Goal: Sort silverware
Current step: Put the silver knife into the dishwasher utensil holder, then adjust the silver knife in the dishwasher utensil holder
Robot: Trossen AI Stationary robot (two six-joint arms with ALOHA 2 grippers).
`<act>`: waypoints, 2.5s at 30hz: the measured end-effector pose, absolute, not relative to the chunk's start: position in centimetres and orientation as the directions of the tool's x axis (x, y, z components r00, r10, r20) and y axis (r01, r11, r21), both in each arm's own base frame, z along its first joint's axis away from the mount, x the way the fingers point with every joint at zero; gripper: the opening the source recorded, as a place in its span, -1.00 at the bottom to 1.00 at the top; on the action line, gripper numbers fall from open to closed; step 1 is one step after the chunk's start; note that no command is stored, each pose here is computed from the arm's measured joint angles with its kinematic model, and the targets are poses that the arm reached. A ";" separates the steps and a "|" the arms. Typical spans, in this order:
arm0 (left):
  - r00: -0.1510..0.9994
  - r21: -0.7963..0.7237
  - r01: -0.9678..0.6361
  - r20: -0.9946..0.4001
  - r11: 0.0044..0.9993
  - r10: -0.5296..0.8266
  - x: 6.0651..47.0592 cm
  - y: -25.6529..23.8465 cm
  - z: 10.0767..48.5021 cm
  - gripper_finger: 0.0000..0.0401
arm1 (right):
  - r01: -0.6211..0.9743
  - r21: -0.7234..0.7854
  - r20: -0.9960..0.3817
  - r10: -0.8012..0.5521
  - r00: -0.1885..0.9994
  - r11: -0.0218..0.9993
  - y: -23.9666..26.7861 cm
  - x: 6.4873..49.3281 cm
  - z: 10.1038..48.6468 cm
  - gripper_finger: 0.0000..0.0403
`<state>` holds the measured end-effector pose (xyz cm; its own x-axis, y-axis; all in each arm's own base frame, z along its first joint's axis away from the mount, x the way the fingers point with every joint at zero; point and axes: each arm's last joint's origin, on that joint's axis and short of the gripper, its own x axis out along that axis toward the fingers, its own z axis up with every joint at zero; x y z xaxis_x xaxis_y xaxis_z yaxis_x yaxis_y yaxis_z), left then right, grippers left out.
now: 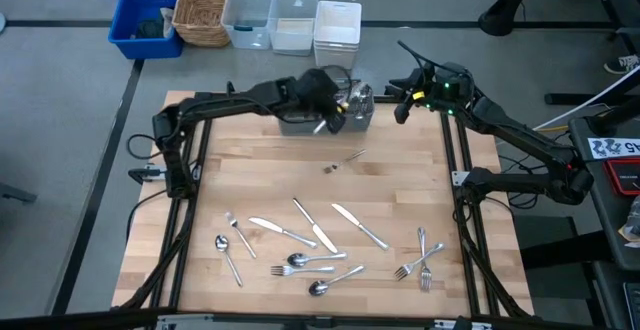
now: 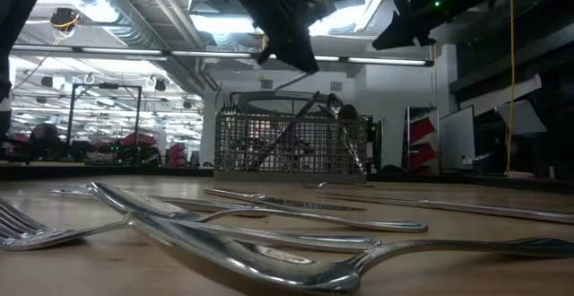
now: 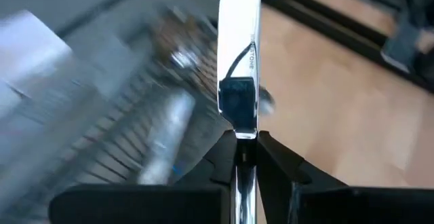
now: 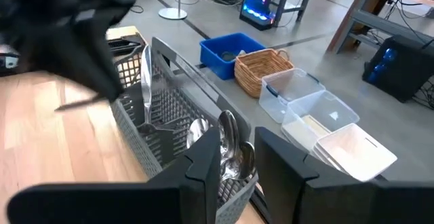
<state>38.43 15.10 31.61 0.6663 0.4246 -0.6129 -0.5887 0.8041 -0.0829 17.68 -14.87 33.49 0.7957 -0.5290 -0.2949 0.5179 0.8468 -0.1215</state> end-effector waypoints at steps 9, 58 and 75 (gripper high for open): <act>0.655 0.066 -0.628 -0.492 0.775 0.573 36.9 19.1 33.2 -0.85 | 0.517 -0.120 -0.300 -0.527 0.795 0.848 -14.9 17.7 33.4 -0.54; 0.663 0.243 -0.497 -0.514 0.833 0.545 34.0 16.3 26.7 -0.31 | 0.291 -0.032 -0.298 -0.287 0.910 0.956 -14.5 18.4 33.1 -0.54; 0.642 -0.023 -0.637 -0.569 0.771 0.514 28.0 12.7 32.7 -0.35 | 0.198 -0.012 -0.462 -0.181 0.868 0.980 -12.9 24.1 28.8 -0.42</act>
<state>27.98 12.70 32.72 0.6422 0.5136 -0.5690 -0.6368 0.7707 -0.0231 24.14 -12.91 28.80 0.8683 -0.1807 -0.4619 0.1978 0.9802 -0.0116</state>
